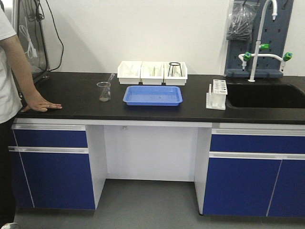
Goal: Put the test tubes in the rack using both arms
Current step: 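Drive the base forward up to the lab bench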
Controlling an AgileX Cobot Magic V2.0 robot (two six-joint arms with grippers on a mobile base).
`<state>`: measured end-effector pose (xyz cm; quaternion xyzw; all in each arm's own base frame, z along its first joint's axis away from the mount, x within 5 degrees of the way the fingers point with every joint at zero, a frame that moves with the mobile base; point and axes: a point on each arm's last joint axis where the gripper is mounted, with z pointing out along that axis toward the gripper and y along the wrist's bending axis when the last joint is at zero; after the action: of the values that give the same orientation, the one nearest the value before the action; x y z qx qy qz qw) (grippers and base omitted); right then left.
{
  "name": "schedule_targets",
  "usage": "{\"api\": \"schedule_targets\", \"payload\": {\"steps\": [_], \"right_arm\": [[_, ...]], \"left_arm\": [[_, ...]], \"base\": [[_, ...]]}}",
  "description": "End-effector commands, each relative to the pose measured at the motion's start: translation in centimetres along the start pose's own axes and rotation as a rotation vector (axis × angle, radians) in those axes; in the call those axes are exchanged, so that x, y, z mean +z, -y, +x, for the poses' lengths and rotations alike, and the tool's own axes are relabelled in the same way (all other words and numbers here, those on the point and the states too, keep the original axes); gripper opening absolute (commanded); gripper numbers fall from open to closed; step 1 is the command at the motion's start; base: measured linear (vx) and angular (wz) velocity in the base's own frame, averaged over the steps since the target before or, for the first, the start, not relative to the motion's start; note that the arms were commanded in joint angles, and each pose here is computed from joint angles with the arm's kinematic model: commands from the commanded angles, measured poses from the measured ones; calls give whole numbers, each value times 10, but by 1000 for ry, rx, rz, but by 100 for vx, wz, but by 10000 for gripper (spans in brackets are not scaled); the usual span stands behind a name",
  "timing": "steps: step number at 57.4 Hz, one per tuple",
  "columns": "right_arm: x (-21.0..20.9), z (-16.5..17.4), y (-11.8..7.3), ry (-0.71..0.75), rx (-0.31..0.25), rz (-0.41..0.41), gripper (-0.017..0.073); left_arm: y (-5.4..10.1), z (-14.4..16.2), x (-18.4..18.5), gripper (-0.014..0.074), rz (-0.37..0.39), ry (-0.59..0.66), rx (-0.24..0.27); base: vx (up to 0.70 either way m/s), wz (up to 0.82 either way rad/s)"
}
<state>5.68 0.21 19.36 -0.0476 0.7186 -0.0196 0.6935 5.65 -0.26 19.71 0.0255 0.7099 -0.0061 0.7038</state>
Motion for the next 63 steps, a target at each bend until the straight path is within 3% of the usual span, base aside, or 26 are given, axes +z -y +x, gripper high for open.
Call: {"api": "schedule_targets", "payload": {"steps": [1,63], "right_arm": [[0,-3,0,75,-8,4,-8],[0,-3,0,75,-8,4,-8]], "left_arm": [[-1,-17,-3,-4,-6,120,-5],[-1,-17,-3,-4,-6,120,-5]], "base": [[13,10],[25,-2]]}}
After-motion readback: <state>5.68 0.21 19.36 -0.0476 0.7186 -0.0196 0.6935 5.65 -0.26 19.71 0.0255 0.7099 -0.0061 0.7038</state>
